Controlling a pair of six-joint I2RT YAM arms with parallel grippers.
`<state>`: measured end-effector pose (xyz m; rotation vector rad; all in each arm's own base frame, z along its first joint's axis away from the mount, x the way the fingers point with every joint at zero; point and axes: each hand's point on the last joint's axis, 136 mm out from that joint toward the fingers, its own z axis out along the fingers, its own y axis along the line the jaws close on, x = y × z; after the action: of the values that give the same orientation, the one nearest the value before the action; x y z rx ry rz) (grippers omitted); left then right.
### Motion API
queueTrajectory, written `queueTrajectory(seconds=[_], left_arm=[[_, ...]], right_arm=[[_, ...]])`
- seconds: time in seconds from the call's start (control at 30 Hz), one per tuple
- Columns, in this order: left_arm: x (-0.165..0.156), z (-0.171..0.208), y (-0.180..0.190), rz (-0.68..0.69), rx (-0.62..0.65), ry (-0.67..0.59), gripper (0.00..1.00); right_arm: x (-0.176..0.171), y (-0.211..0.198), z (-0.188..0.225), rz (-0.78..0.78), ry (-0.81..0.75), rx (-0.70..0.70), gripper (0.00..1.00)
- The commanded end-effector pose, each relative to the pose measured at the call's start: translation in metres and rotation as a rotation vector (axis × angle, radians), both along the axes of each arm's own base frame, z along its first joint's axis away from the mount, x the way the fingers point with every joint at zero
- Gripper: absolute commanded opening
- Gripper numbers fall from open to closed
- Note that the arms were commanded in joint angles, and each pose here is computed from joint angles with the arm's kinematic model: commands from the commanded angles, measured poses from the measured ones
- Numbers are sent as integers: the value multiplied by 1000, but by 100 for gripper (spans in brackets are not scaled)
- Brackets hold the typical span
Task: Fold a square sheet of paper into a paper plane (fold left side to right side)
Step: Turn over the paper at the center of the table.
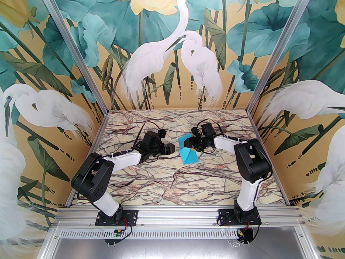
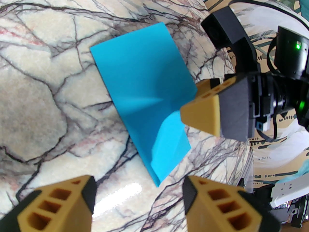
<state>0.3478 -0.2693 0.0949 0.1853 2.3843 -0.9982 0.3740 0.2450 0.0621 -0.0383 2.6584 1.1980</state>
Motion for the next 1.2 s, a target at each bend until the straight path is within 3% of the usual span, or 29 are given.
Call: queueTrajectory(seconds=[0.0,0.4,0.63,0.8,1.0,1.17], left_arm=[[5,11,5,24,-2,-39,65],[2,11,7,30,-3,-32,66],[2,33,14,77,-61,-57,71],[6,72,31,150,-161,-96,80],[1,163,46,161,-321,-204,99],[-15,236,36,59,-454,-270,99]], right_arm=[[-3,-1,6,21,-31,10,54],[1,-1,-3,15,-48,1,28],[6,-4,10,-5,-86,-15,6],[15,-5,59,-33,-174,28,0],[22,-8,158,-48,-346,210,0],[19,-4,257,-8,-531,378,0]])
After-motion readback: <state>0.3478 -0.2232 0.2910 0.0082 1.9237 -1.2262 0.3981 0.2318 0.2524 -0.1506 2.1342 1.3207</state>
